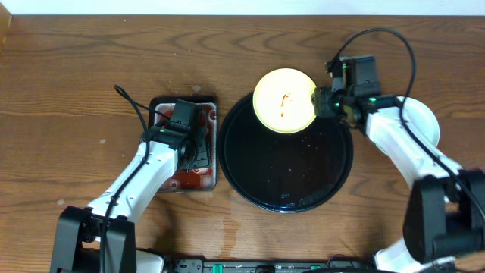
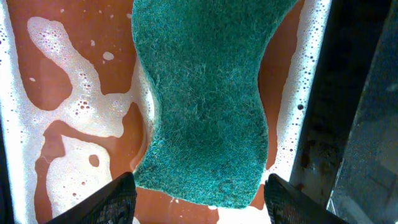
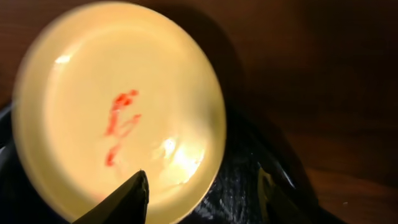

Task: Clean dirty plates on tray and stack at the side
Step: 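Move the right gripper back and grasp the yellow plate's rim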

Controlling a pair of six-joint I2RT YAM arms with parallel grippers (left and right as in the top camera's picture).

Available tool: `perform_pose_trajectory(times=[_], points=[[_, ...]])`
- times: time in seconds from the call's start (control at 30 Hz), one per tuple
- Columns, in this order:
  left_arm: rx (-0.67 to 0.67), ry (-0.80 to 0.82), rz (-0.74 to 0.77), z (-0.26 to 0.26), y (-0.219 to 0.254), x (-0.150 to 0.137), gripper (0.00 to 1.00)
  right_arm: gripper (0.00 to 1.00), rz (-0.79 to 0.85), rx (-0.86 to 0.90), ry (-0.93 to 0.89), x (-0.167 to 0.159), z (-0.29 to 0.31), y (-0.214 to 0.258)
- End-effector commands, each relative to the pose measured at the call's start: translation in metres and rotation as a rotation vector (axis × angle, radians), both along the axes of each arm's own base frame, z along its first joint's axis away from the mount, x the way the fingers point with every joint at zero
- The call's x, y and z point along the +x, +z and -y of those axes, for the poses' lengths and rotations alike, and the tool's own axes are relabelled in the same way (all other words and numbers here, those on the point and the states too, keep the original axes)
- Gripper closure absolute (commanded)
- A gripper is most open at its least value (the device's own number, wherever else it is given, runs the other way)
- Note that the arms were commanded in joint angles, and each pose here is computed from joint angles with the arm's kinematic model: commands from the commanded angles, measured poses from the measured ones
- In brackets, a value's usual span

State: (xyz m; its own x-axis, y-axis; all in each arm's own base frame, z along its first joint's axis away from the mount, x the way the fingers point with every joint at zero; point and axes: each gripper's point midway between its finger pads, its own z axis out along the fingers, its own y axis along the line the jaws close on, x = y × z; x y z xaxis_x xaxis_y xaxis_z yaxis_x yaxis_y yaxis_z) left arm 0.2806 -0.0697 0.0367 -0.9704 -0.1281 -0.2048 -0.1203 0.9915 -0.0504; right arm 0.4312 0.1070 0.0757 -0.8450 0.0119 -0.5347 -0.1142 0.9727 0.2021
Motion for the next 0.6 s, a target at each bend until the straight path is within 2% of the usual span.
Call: perform_pose_trajectory(times=[0.0,0.1,0.37,0.57], points=[[0.0,0.009,0.001,-0.001,0.0,0.0,0.33,0.49,-0.045,0.011,-0.132,0.004,0.007,-0.019],[0.0,0.009,0.001,-0.001,0.0,0.0,0.33,0.57,-0.073,0.04,-0.169,0.006,0.005,-0.032],[0.0,0.009,0.001,-0.001,0.0,0.0,0.33,0.68,-0.127,0.115,-0.207,0.007,-0.005,-0.053],[0.0,0.009,0.001,-0.001,0.0,0.0,0.33,0.82,-0.16,0.125,-0.225,0.004,-0.007,-0.067]])
